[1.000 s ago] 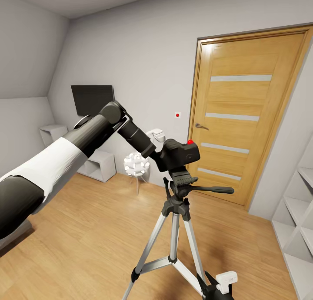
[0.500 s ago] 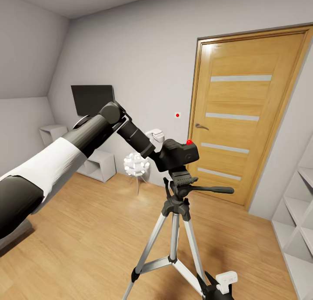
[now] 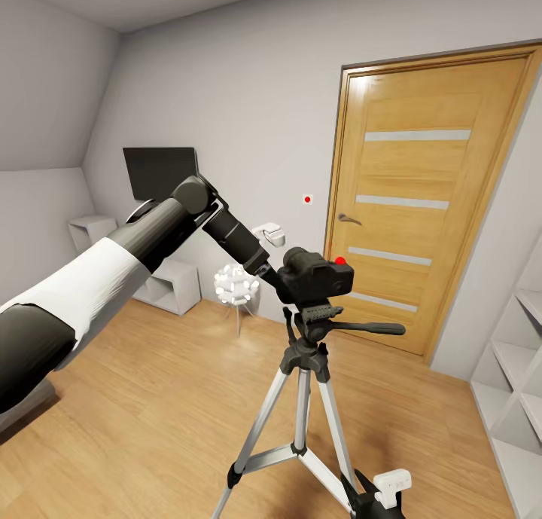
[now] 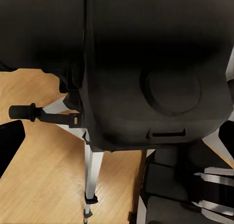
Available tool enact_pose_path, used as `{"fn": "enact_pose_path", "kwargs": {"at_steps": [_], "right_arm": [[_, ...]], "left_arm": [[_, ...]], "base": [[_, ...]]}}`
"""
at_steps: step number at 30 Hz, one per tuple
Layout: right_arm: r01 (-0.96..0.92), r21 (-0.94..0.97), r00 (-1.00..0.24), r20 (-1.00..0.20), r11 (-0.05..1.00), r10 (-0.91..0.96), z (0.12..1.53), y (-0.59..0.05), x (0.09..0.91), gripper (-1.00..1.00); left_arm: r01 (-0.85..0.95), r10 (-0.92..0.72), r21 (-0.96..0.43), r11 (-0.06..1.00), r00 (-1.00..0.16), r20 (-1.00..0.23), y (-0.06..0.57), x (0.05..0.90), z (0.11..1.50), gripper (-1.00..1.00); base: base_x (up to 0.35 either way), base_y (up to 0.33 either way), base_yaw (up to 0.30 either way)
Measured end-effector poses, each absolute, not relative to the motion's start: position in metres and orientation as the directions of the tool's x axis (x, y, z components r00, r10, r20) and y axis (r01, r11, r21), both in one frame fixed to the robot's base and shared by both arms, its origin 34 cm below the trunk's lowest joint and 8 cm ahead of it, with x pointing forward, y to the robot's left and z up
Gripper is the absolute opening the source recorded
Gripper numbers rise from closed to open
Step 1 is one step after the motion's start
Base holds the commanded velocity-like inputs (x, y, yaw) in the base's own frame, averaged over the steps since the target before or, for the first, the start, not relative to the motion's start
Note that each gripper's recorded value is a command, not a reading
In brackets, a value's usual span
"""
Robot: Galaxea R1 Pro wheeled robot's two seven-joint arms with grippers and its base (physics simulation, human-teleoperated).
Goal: Attach the digital camera to the camera tripod in the bedroom.
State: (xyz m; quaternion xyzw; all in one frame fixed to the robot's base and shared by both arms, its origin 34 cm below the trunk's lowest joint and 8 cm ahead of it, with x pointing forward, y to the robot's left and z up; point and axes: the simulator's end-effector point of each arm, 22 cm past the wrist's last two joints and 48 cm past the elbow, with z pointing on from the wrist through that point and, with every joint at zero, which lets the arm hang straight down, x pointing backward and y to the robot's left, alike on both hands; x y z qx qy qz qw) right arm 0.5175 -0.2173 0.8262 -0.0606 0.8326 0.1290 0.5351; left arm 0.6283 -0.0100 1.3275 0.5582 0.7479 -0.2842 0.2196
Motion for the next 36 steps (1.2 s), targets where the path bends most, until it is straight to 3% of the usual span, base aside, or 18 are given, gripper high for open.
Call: {"fn": "enact_pose_path", "kwargs": {"at_steps": [14,23,36], "right_arm": [[-0.239,0.150,-0.420,-0.907,0.959,0.037,0.826,-0.217,0.517,-1.00],[-0.239,0.150,-0.420,-0.907,0.959,0.037,0.826,-0.217,0.517,-1.00],[-0.239,0.150,-0.420,-0.907,0.959,0.037,0.826,-0.217,0.517,-1.00]], "left_arm": [[0.959,0.708,-0.180,0.220,-0.284,-0.647,-0.008,0.630,1.328,1.00],[0.925,0.677,-0.170,0.339,-0.366,-0.639,0.059,0.658,1.326,1.00],[0.901,0.661,-0.110,0.420,-0.387,-0.643,0.125,0.669,1.334,1.00]], "base": [[0.000,0.000,0.000],[0.000,0.000,0.000],[0.000,0.000,0.000]]}}
